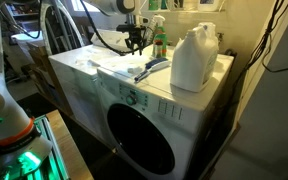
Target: Move the bottle cap to the front of the machine then place it on the paper towel
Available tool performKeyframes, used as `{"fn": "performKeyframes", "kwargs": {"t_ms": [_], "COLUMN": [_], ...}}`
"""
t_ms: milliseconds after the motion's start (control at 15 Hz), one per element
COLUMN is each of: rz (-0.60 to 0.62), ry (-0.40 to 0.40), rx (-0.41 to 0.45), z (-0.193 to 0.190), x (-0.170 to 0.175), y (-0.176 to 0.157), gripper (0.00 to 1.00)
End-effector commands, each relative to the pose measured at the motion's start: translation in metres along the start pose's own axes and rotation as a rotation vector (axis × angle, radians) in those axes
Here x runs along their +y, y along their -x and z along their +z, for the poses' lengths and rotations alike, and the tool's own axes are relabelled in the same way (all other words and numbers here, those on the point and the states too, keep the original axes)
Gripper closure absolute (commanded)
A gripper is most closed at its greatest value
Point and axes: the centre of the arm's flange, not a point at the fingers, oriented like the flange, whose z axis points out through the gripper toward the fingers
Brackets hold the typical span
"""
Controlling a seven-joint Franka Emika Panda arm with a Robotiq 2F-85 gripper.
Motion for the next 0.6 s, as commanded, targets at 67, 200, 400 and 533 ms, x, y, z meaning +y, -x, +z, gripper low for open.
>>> {"fn": "performKeyframes", "kwargs": {"t_ms": [67, 200, 400, 533], "rz": [-0.001, -0.001, -0.002, -0.004], "ry": [-0.035, -0.045, -0.066, -0.086], "rx": [-0.021, -0.031, -0.049, -0.062], "z": [0.015, 0.022, 0.032, 0.039], "x": [0.011, 0.012, 0.015, 0.016], "y": [0.018, 0.020, 0.023, 0.025], "gripper": [0.04, 0.00, 0.00, 0.00]}}
